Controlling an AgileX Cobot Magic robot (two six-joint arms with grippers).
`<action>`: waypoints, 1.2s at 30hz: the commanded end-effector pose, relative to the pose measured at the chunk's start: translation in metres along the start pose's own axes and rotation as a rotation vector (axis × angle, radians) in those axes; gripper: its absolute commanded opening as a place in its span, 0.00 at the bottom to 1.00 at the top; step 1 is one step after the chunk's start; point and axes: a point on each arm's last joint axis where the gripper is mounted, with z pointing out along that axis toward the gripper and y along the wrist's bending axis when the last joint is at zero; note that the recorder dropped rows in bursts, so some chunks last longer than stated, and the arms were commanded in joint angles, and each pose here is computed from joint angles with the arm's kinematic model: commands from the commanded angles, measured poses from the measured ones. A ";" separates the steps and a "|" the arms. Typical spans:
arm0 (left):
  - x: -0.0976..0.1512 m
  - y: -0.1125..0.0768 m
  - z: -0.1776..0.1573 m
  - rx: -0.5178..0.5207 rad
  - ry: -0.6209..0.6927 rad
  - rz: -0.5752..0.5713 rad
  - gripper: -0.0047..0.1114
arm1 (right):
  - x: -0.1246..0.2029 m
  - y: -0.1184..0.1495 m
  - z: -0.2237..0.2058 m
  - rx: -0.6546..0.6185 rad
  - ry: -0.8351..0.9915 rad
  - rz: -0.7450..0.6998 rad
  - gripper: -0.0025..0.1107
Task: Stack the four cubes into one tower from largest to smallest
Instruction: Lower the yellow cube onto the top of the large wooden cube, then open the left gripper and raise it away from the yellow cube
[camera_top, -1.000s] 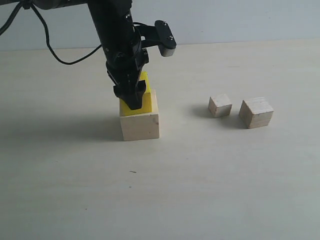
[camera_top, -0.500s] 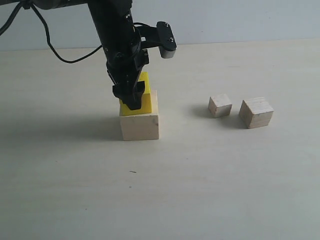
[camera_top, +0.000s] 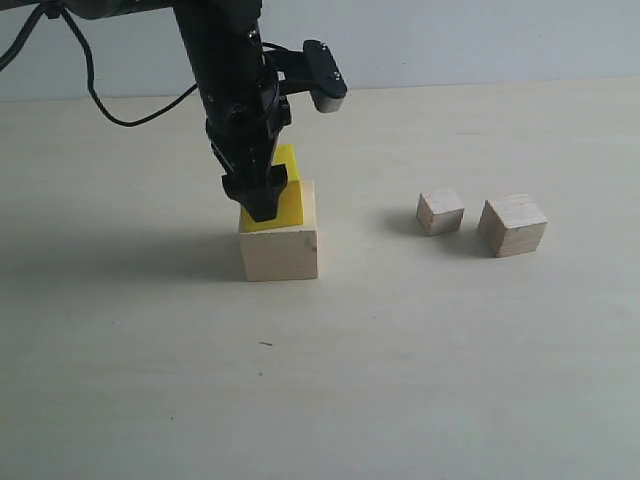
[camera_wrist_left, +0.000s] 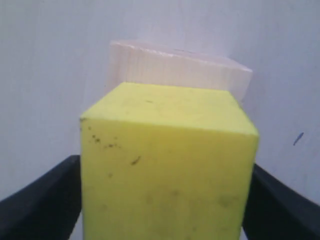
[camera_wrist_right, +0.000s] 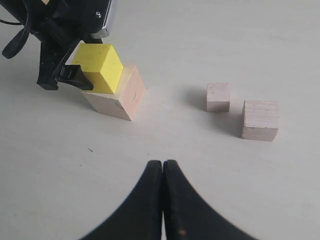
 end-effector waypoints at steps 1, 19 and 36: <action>0.000 -0.002 -0.011 -0.015 -0.017 -0.014 0.70 | 0.001 0.000 -0.002 0.002 -0.012 -0.009 0.02; 0.028 -0.003 -0.107 -0.303 -0.069 -0.221 0.39 | -0.004 -0.007 -0.002 0.081 -0.065 -0.049 0.02; 0.057 0.014 -0.075 -0.200 -0.019 -0.434 0.04 | -0.006 -0.018 -0.003 0.205 -0.083 -0.029 0.02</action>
